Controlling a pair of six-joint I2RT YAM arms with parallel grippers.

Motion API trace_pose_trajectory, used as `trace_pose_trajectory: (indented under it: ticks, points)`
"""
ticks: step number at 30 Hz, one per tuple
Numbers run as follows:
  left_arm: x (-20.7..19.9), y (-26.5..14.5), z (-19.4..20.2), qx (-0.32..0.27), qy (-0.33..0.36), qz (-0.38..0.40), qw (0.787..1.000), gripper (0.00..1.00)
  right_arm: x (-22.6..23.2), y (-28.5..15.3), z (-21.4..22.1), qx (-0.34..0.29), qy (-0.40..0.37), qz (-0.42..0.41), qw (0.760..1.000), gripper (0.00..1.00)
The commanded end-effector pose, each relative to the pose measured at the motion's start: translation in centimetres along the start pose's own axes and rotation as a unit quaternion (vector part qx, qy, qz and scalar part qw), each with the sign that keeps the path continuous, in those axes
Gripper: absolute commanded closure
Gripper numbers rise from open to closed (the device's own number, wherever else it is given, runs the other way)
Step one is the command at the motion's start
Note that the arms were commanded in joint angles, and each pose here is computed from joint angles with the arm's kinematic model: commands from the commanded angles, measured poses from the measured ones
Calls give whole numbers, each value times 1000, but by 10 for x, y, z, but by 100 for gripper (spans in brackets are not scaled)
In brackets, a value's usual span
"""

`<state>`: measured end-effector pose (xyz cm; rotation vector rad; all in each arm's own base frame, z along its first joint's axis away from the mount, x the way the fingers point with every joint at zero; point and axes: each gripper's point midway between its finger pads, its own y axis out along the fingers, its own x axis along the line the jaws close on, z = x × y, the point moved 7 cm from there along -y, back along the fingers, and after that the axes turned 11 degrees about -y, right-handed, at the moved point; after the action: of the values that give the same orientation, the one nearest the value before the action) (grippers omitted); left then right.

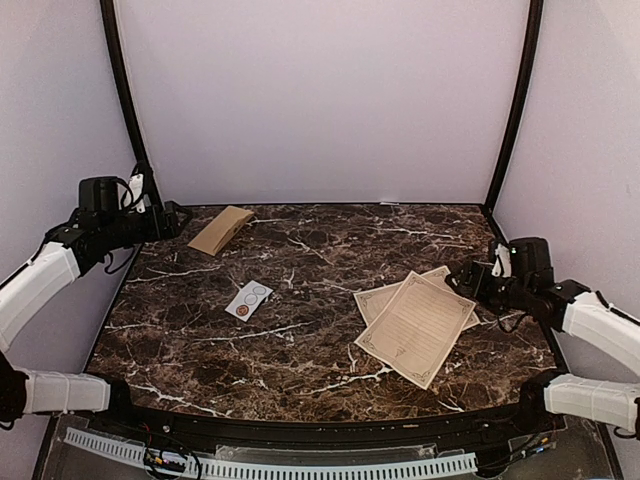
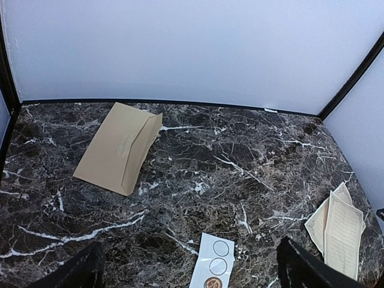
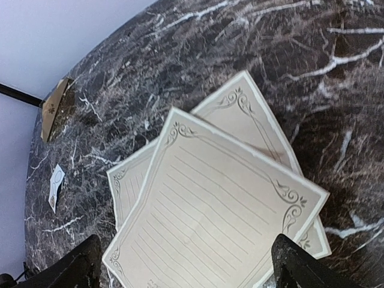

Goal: Place the letter into the envelope and seal it

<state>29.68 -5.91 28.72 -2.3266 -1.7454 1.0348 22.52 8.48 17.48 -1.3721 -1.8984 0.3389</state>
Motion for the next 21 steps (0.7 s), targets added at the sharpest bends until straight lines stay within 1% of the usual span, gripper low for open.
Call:
trace_pose_trajectory:
  ticks: [1,6,11,13,16,19,21]
  points:
    - [-7,-19,-5,-44,31,18,998,1,-5,5,28,36,51,23,998,5]
    - [0,-20,-5,-41,26,6,999,1,-18,9,48,58,80,57,993,6]
    - [9,-18,-7,-36,1,8,999,1,-28,16,57,68,92,85,990,9]
    - [11,-19,-7,-37,-2,7,999,1,-29,19,58,69,90,83,990,13]
    - [12,-19,-7,-38,-3,5,999,1,-29,26,63,74,93,68,991,21]
    - [13,-20,-7,-40,-4,2,999,1,-32,29,68,79,96,72,990,29]
    - [14,-20,-7,-40,-3,0,999,1,-32,31,69,76,95,72,990,32]
